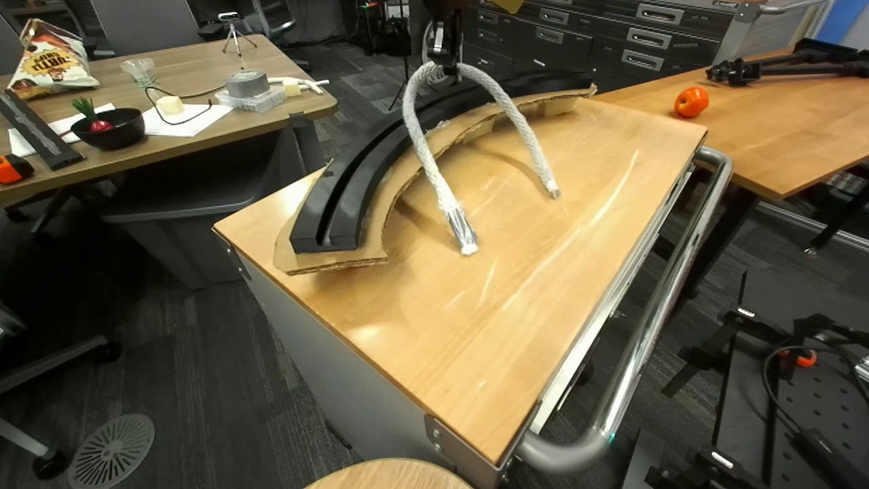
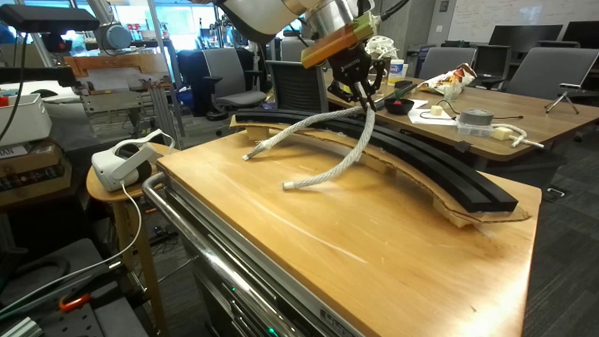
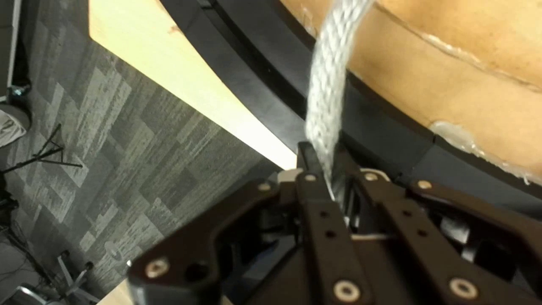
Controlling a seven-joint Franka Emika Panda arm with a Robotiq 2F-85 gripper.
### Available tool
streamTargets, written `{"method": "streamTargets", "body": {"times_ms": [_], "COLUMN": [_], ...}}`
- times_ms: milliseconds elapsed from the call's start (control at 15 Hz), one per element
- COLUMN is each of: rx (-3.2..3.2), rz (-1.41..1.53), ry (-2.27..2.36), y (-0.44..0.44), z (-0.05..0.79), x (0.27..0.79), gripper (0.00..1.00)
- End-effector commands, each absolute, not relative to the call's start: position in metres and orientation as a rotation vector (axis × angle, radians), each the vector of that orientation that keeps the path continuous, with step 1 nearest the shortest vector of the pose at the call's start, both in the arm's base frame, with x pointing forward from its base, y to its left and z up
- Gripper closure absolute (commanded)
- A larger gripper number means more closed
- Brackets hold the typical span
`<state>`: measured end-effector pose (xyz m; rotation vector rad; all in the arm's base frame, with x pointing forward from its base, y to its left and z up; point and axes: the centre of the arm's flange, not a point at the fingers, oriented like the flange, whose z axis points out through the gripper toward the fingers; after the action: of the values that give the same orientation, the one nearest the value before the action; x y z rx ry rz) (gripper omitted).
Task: Put the white rope on the skate
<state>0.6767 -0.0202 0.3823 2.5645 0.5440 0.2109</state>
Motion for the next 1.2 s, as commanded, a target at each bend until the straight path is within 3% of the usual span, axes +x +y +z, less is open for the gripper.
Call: {"method": "streamTargets", "body": {"times_ms": [0, 1133], "rx": [2.491, 2.64], "rz": [0.051, -0.328], "ry": [0.599, 1.029], "y": [-0.019, -0.045], "z": [0.392, 0.375], "x": [0.705, 0.739], "gripper": [0.92, 0.92]}}
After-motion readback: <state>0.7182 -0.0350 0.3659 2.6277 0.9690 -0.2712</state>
